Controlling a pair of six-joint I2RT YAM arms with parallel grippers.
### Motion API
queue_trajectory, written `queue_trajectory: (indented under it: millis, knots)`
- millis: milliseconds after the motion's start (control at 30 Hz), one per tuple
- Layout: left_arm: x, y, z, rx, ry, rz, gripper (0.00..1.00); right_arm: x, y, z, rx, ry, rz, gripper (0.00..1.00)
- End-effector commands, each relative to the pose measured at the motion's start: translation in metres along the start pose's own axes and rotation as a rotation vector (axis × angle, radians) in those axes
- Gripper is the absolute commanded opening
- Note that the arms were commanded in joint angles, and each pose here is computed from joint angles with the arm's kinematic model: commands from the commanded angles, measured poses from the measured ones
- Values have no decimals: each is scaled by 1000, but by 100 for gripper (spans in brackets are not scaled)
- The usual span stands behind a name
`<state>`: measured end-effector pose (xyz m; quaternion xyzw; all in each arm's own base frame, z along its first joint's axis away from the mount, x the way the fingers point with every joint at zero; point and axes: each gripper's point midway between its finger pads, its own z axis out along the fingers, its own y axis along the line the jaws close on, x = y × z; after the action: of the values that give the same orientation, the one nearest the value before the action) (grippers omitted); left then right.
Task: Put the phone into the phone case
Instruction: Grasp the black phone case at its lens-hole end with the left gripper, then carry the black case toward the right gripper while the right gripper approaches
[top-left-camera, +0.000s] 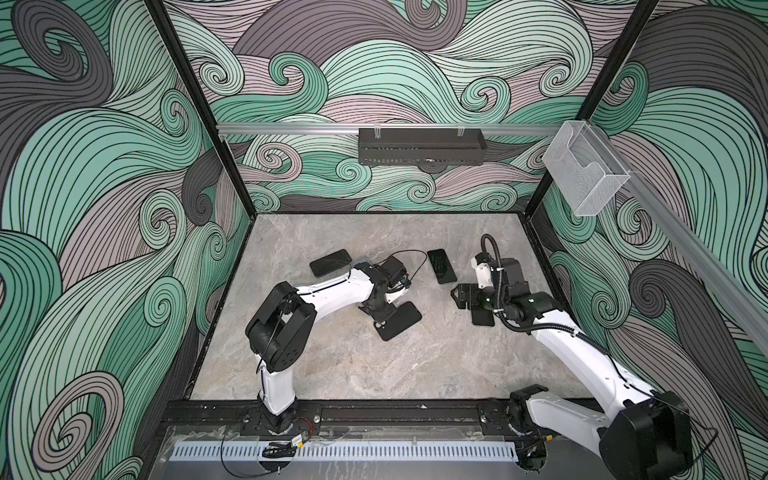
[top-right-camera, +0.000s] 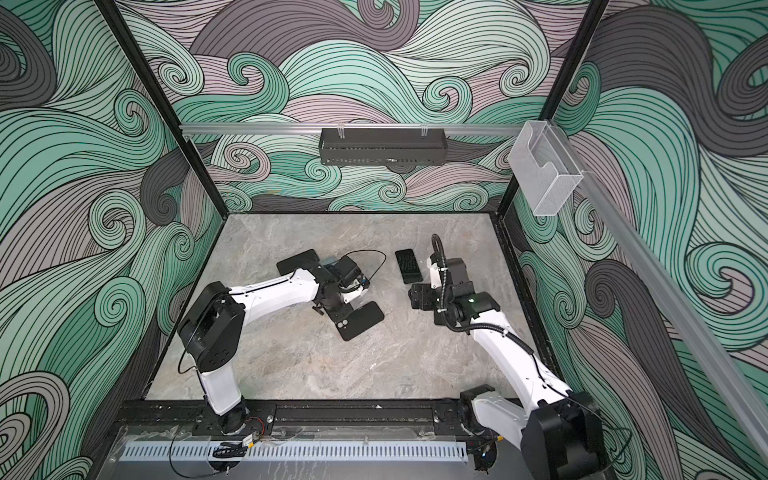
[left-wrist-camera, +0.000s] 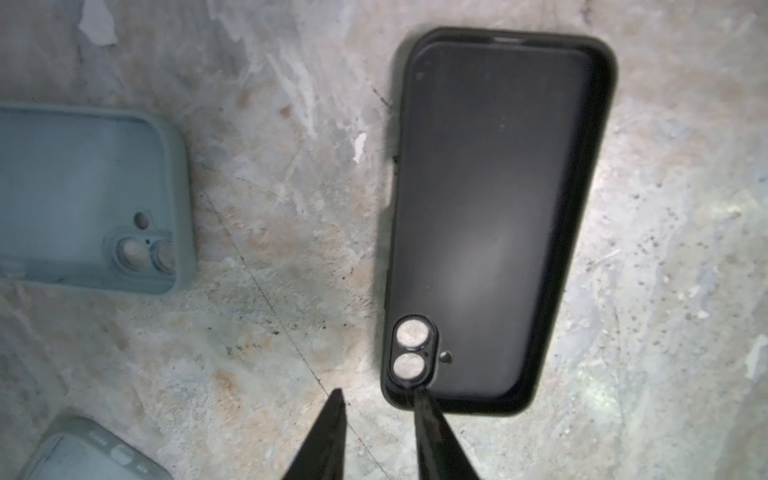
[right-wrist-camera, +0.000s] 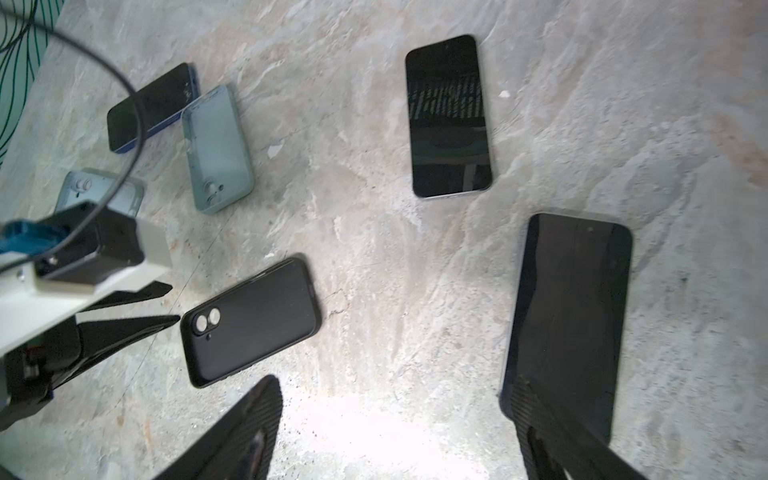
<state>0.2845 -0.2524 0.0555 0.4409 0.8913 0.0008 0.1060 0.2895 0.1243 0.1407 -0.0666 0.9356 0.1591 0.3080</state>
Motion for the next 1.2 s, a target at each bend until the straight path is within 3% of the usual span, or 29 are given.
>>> queue_trajectory:
  millis: [0, 133, 233, 367, 433, 600, 733, 967, 1067, 1167]
  knots:
    - [0, 3, -1, -33, -14, -84, 42, 1, 10, 7, -31, 9, 1, 87]
    - [4, 14, -11, -98, -46, -297, 43, 2, 12, 11, -31, 32, -28, 86]
    - [17, 25, -28, -154, -101, -649, 41, 4, 20, 14, -71, 60, -57, 86]
    - [4, -10, -37, 115, -315, -902, 45, 7, 35, 19, -144, 104, -84, 85]
    - [12, -18, -34, 147, -351, -967, 54, 9, 42, 24, -182, 132, -96, 83]
    - [24, -30, -23, 148, -340, -984, 66, 17, 53, 43, -239, 202, -93, 81]
    - [22, -38, -12, 198, -356, -1028, 67, 21, 62, 58, -267, 262, -81, 80]
    - [19, -40, 3, 217, -358, -1095, 56, 31, 74, 85, -309, 313, -79, 80]
    - [20, -37, 5, 204, -366, -1109, 53, 36, 80, 96, -337, 351, -71, 72]
    - [20, -34, 5, 187, -370, -1115, 50, 43, 83, 106, -339, 380, -73, 71]
